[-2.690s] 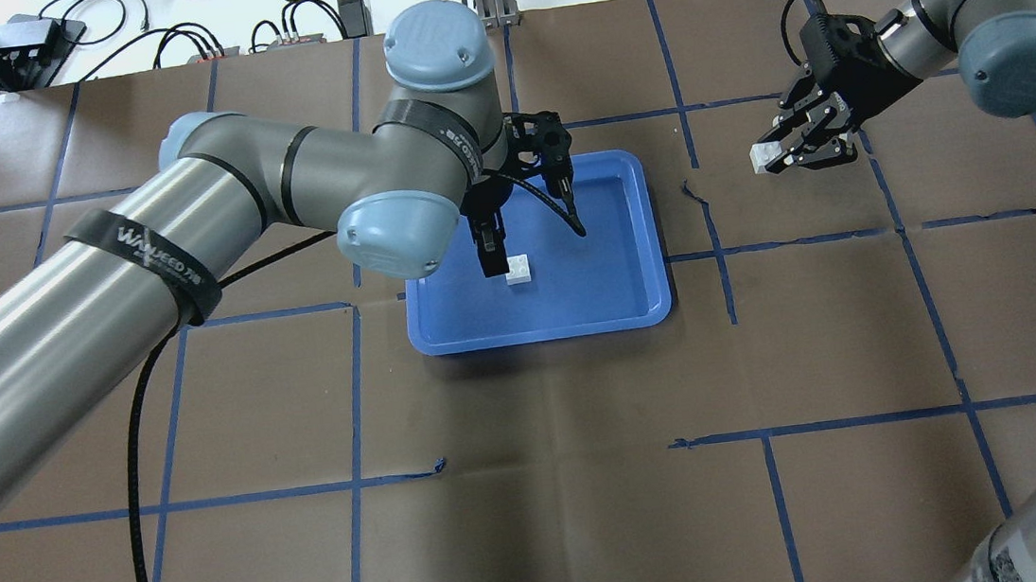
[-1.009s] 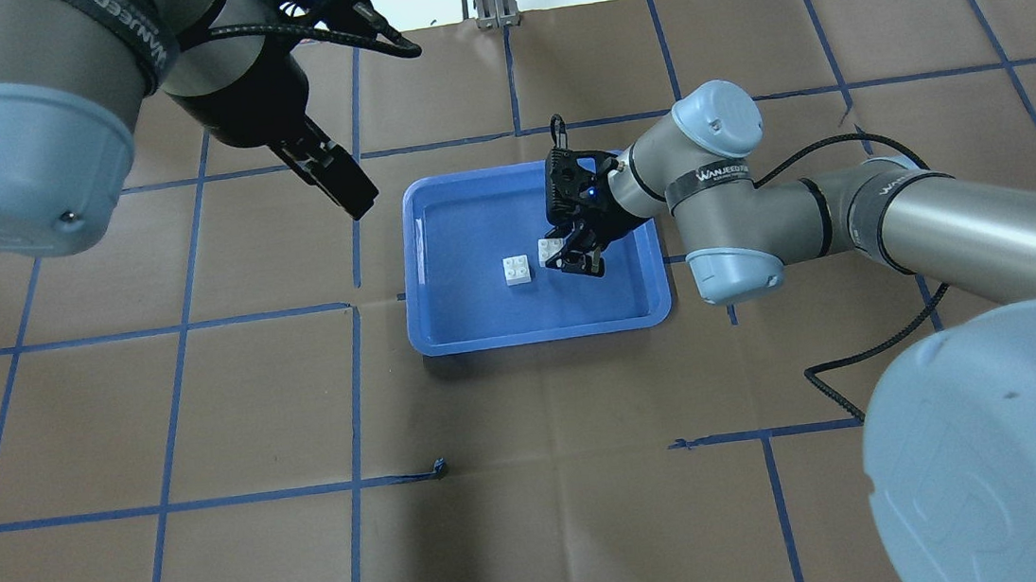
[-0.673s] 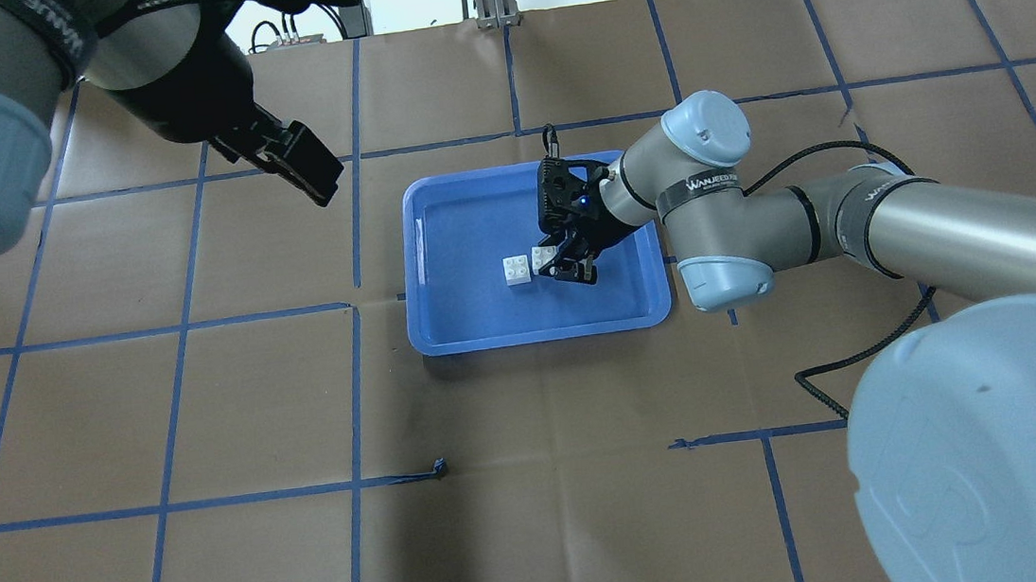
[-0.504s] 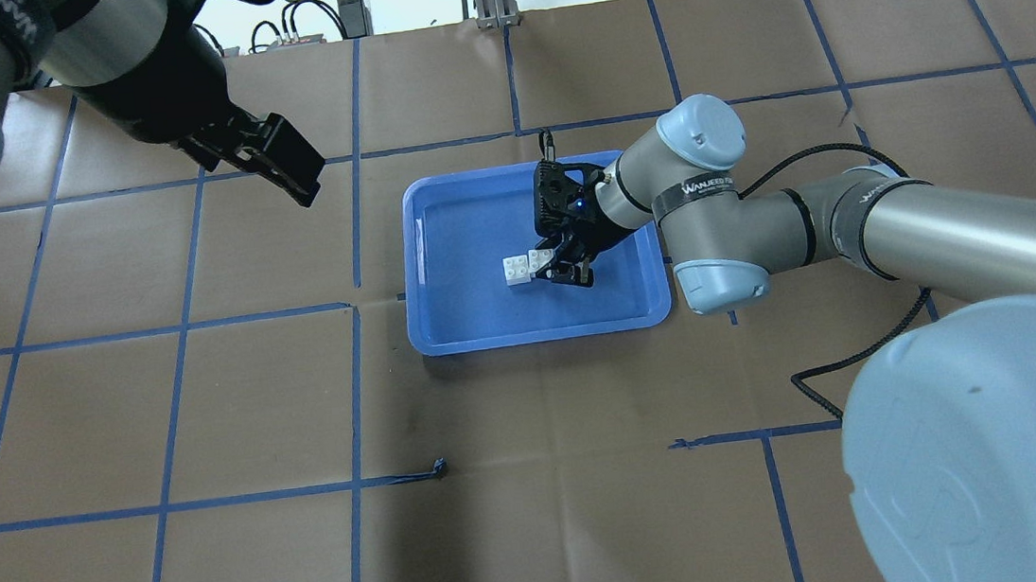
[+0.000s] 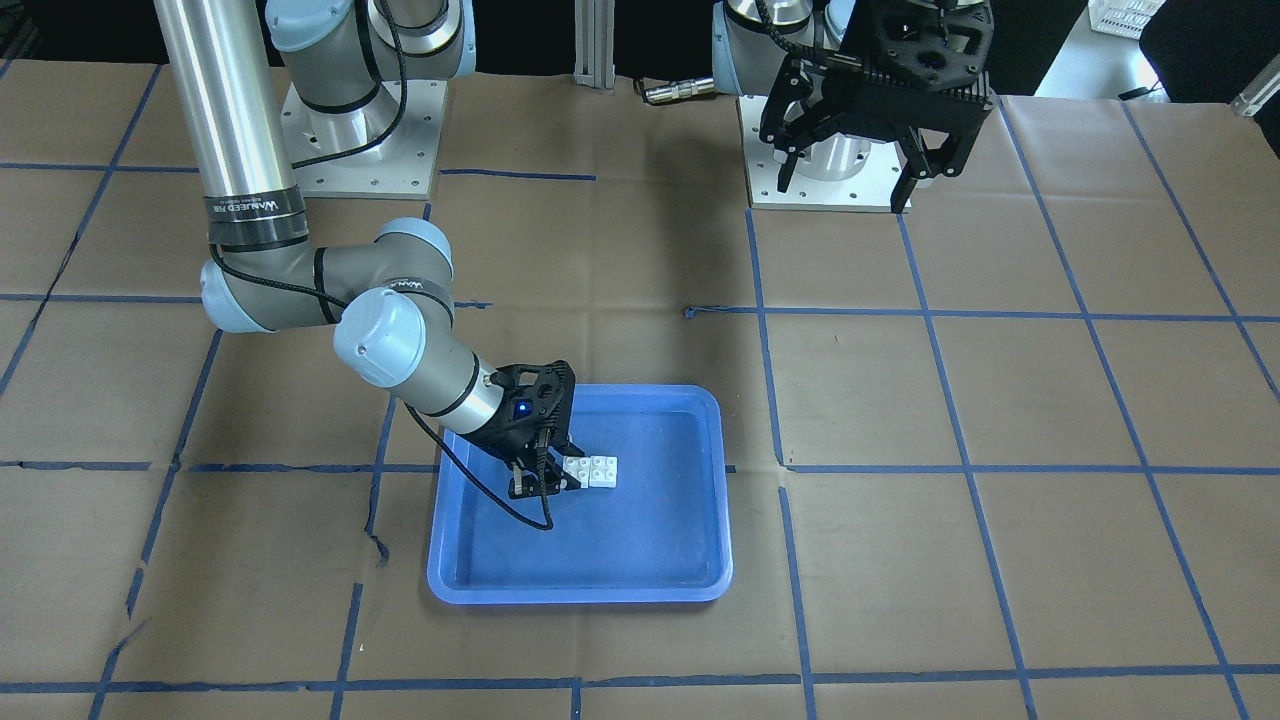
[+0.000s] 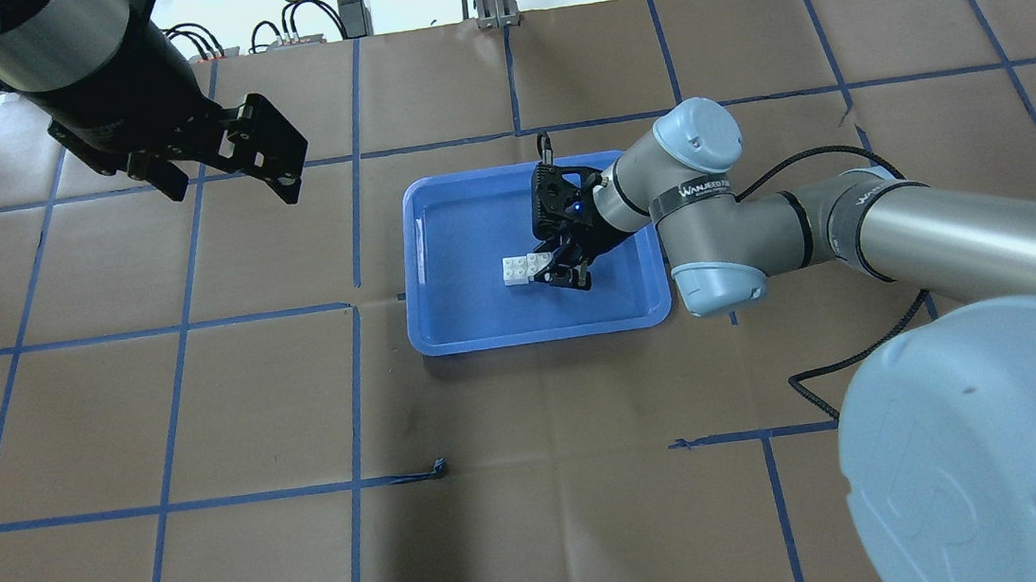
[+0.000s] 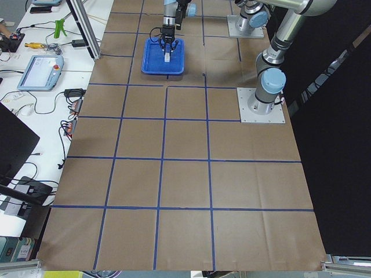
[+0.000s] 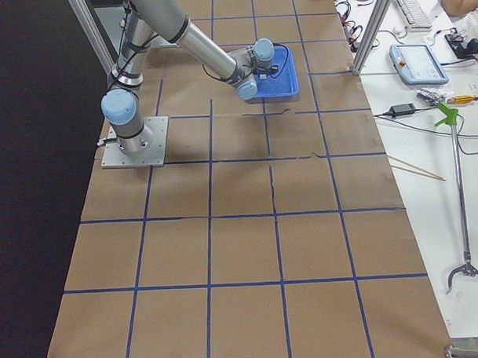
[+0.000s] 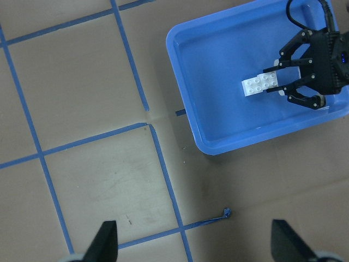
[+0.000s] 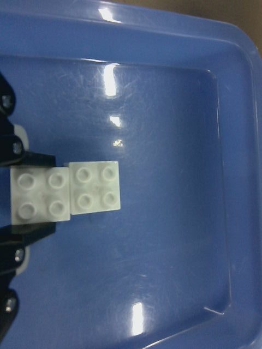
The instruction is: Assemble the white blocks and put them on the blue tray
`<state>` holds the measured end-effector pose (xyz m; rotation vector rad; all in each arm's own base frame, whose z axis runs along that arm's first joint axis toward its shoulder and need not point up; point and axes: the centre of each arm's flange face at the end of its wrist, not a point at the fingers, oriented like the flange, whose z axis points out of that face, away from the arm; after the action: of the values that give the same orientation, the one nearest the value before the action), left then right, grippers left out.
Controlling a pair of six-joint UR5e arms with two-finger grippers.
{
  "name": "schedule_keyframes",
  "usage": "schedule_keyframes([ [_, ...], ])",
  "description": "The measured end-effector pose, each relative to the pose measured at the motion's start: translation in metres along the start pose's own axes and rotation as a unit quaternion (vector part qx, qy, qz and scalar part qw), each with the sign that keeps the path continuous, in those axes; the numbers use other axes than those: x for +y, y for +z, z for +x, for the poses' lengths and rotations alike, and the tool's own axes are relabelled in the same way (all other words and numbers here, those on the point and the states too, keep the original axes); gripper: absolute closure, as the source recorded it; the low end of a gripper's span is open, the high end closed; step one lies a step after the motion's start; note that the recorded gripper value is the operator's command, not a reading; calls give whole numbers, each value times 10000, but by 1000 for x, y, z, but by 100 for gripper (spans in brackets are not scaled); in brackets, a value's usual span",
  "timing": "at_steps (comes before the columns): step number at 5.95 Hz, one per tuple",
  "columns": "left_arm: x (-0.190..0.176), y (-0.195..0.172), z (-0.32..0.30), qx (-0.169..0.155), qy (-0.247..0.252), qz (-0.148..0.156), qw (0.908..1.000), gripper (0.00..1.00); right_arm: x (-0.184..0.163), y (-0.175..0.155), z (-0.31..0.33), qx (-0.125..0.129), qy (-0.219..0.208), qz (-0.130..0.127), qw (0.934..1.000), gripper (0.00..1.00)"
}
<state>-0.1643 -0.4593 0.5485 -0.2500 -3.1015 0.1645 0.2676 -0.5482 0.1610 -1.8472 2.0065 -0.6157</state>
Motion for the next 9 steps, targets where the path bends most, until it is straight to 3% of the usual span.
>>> schedule_keyframes([
  [3, -8, 5, -3, -40, -215, 346, 9992, 1, 0, 0, 0, -6, 67, 4, 10000, 62],
  [9, -9, 7, -3, -34, -210, 358, 9991, 1, 0, 0, 0, -9, 75, 3, 10000, 52],
])
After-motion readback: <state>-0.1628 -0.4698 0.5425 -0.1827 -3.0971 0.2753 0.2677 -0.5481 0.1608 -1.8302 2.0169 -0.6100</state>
